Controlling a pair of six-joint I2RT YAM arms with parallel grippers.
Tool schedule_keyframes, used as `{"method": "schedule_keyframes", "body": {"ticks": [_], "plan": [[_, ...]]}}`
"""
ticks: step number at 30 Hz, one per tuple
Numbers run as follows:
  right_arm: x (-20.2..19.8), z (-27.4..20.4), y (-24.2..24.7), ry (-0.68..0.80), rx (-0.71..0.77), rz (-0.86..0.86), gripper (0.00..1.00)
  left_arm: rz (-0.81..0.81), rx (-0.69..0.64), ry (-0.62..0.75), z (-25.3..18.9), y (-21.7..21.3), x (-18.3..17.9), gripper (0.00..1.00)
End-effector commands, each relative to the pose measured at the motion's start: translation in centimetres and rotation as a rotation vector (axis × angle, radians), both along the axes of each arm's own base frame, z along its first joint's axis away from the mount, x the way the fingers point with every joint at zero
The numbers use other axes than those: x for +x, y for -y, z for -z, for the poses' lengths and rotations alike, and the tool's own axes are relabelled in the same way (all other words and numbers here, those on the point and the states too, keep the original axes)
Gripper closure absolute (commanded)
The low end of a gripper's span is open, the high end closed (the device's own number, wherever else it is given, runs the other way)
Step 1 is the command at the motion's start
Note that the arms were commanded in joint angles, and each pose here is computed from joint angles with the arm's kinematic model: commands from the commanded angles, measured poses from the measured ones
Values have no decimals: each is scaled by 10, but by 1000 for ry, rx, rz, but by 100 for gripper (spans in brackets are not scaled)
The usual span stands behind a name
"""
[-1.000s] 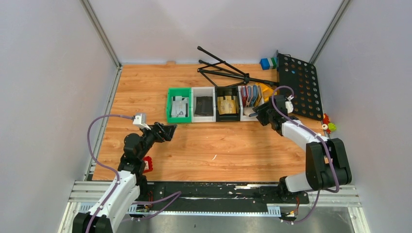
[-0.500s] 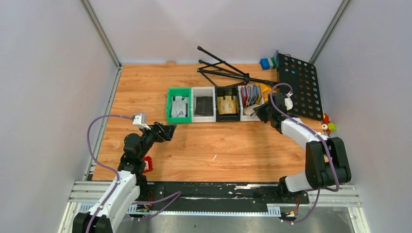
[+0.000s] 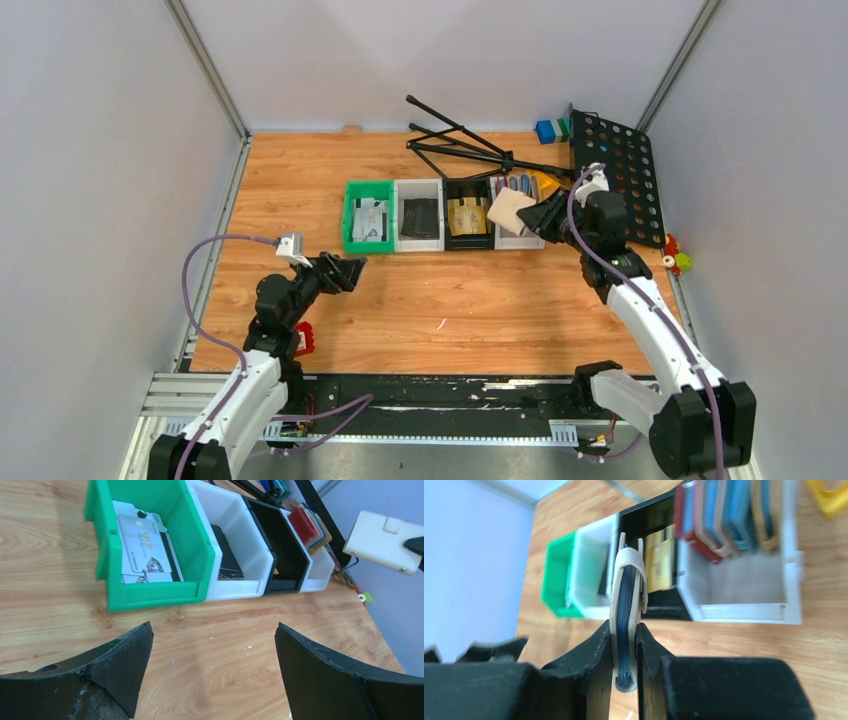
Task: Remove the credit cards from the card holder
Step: Pick up the card holder from the storage box, then open the card holder.
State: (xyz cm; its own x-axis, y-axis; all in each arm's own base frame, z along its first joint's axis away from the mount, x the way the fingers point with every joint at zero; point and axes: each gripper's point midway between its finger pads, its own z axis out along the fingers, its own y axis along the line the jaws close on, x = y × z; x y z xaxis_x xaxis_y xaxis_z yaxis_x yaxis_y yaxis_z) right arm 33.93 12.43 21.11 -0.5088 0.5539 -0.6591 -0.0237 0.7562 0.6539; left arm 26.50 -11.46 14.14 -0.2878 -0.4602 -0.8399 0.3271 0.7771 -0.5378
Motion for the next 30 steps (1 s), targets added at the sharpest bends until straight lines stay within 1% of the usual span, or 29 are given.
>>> {"method": "schedule_keyframes", "body": {"ticks": [1, 2, 4, 7, 10, 13, 15, 17, 18, 19, 21, 22, 24, 26, 28, 30], "plan": [[-50, -32, -46, 235, -32, -439, 81, 125, -9, 82, -21, 23, -5, 3], [-59, -34, -50, 259, -28, -480, 81, 162, -9, 94, -24, 30, -7, 3], [-70, -35, -51, 282, -30, -509, 81, 229, 6, 113, -26, 44, -12, 3], [-79, -32, -47, 246, -9, -475, 80, 262, 60, 157, -32, 64, -16, 5], [-79, -22, -41, 86, 88, -361, 81, 320, 182, 260, -40, 96, -31, 5], [-84, -18, -41, -107, 190, -284, 83, 309, 330, 351, -44, 112, -37, 6], [-91, -17, -42, -212, 229, -262, 83, 333, 384, 408, -50, 123, -43, 8], [-98, -14, -42, -300, 273, -222, 82, 376, 457, 509, -56, 133, -49, 8], [-101, -9, -41, -363, 318, -174, 82, 409, 465, 565, -59, 140, -54, 7], [-104, -5, -41, -389, 339, -157, 83, 435, 479, 613, -59, 144, -59, 7], [-108, -3, -45, -424, 412, -144, 83, 448, 517, 739, -66, 153, -68, 8], [-109, -3, -47, -438, 442, -141, 81, 445, 561, 787, -68, 157, -69, 8], [-112, -4, -50, -473, 489, -131, 80, 433, 673, 819, -68, 165, -65, 8], [-115, -2, -50, -503, 502, -112, 79, 452, 748, 872, -71, 175, -65, 7], [-118, -3, -51, -516, 509, -92, 80, 479, 776, 954, -76, 184, -69, 6], [-119, -8, -52, -505, 521, -78, 82, 486, 788, 995, -80, 189, -69, 7]]}}
